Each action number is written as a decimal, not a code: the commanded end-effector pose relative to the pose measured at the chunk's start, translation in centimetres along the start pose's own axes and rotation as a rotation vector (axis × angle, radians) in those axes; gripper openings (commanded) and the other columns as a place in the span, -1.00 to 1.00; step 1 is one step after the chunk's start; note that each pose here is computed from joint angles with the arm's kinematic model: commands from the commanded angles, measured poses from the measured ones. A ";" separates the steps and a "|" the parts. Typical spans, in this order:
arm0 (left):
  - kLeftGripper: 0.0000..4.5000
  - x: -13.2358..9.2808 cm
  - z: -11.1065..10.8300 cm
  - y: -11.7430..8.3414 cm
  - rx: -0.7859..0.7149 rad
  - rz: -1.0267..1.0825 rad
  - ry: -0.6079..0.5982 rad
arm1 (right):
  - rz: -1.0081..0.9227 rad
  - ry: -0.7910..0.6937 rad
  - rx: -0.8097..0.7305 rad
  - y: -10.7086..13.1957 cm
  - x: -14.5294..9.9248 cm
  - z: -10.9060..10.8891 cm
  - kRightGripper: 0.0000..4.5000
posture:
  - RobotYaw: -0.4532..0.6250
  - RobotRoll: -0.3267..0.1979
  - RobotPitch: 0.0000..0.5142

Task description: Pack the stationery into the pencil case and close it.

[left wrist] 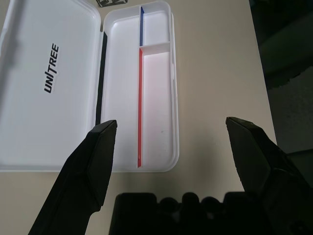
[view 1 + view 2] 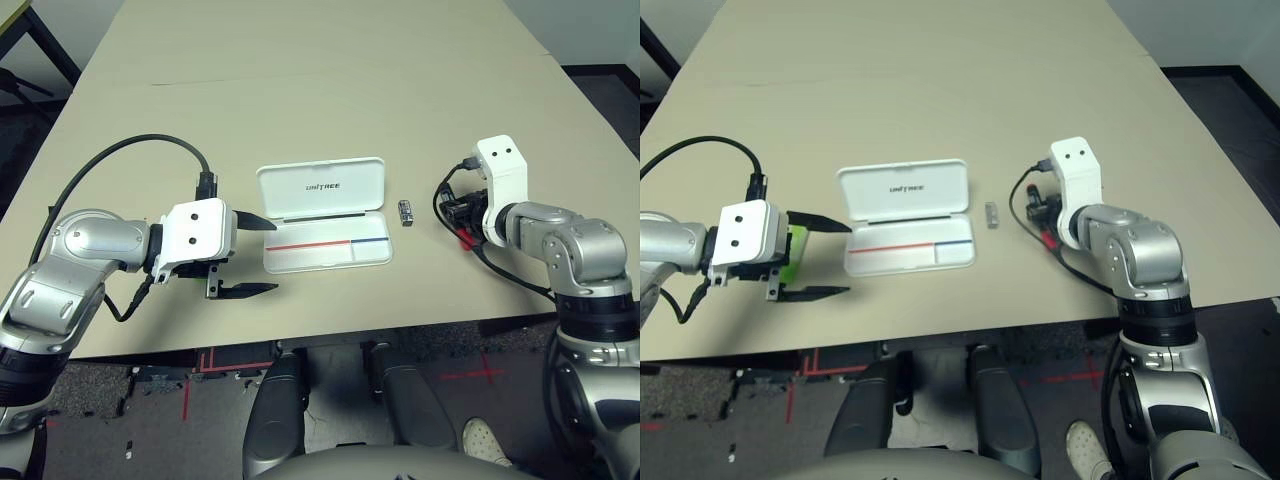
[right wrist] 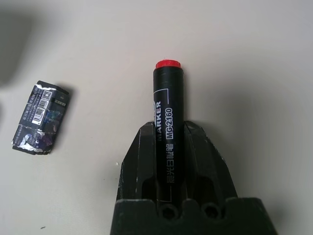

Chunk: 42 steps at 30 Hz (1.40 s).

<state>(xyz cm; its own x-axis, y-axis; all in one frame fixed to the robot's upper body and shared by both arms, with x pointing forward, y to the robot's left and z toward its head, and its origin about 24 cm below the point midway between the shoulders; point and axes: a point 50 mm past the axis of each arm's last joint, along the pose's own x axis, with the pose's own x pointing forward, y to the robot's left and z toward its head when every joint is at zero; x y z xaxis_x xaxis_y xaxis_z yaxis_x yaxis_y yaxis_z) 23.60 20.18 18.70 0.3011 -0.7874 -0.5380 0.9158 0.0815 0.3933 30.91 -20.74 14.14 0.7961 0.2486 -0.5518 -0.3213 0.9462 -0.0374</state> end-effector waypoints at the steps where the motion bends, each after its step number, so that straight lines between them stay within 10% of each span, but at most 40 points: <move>1: 1.00 0.1 0.1 -0.2 0.020 -0.016 0.018 | -0.002 0.056 -0.010 -1.4 -0.3 -0.4 -0.76 | -0.13 0.25 -0.16; 16: 1.00 0.1 0.1 -0.1 0.026 -0.010 0.026 | 0.473 -0.040 -0.548 -2.4 -4.2 5.7 -0.76 | -0.11 0.25 -0.20; 42: 1.00 0.2 -0.1 -0.3 0.027 -0.005 0.052 | 0.940 -0.148 -0.889 9.8 0.2 8.0 -0.76 | -0.05 0.25 -0.26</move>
<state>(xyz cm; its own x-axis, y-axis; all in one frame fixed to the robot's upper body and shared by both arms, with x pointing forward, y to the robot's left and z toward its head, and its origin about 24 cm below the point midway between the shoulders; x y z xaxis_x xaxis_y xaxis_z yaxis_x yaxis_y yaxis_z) 23.71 20.30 18.56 0.3179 -0.7647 -0.5606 0.9099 0.0798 0.4071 32.05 -10.28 20.29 0.1301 0.8170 -0.5617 -0.9704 -0.0112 -0.2411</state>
